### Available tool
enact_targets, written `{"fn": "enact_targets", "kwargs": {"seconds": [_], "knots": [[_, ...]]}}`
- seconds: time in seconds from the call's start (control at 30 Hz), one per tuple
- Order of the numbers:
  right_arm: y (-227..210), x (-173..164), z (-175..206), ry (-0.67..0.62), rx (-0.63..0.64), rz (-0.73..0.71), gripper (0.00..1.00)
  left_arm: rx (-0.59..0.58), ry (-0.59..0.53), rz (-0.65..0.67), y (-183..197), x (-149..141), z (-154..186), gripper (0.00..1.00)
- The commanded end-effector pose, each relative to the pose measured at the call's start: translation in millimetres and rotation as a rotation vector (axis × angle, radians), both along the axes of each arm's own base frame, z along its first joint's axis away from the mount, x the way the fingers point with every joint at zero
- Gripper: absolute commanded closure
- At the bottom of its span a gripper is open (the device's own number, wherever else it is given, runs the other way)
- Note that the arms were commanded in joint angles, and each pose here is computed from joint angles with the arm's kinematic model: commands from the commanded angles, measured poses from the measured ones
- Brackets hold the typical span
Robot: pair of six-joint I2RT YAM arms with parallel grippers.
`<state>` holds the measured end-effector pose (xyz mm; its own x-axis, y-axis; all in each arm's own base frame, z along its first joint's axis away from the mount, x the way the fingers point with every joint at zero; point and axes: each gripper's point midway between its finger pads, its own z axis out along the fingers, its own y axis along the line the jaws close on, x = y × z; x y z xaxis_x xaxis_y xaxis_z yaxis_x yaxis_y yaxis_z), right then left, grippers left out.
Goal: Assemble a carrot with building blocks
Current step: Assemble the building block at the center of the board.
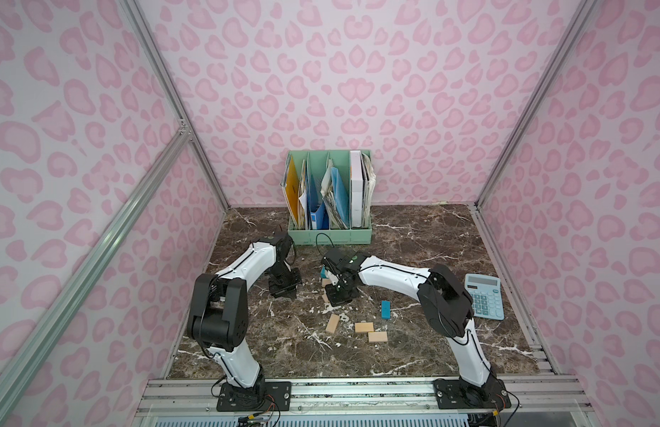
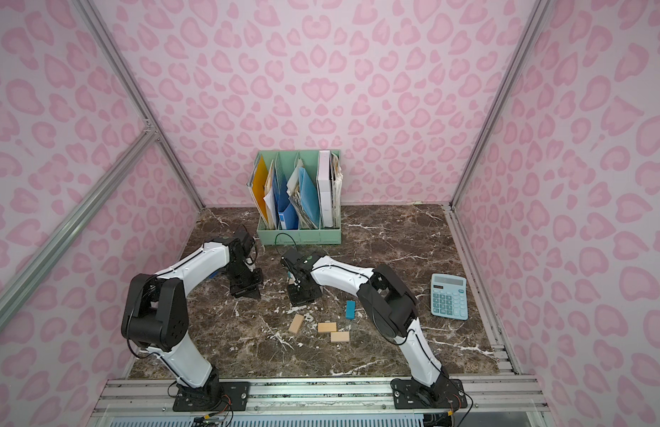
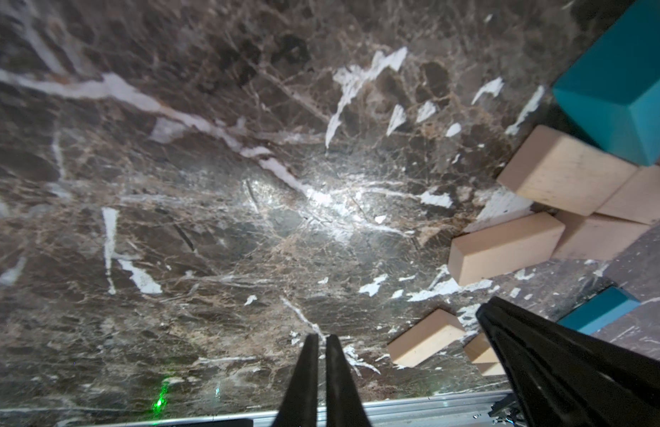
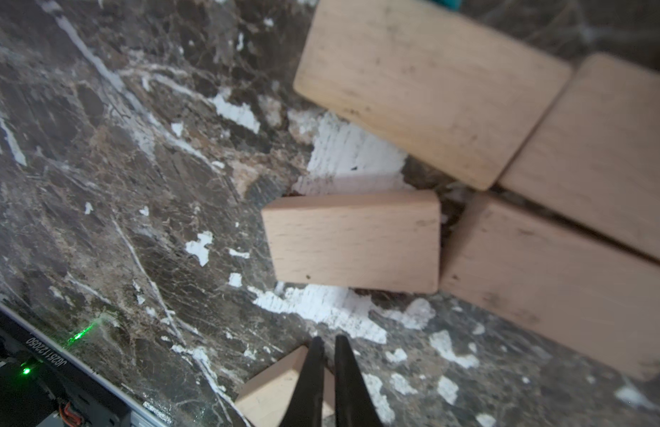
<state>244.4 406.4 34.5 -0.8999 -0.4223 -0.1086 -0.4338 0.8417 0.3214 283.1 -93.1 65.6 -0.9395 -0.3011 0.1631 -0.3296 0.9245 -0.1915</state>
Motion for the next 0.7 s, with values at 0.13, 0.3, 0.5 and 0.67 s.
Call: {"fn": "enact_targets", "kwargs": {"seconds": [0.13, 0.3, 0.5, 0.67], "knots": [[6.2, 3.6, -6.9, 0.011, -0.007, 0.027, 0.89, -0.008, 0.029, -0.010, -1.5, 0.0, -2.0, 0.90], [9.7, 12.8, -10.2, 0.005, -0.011, 0.026, 0.89, -0.001, 0.027, -0.013, -0.4, 0.1, 0.7, 0.90], [1.6, 25.1, -13.3, -0.001, -0.028, -0.003, 0.90, 0.000, 0.031, -0.010, 0.4, -2.0, -0.5, 0.90], [-2.5, 31.7, -11.5, -0.016, -0.037, -0.015, 0.90, 0.000, 0.020, -0.005, 0.6, -1.3, 1.8, 0.90]]}}
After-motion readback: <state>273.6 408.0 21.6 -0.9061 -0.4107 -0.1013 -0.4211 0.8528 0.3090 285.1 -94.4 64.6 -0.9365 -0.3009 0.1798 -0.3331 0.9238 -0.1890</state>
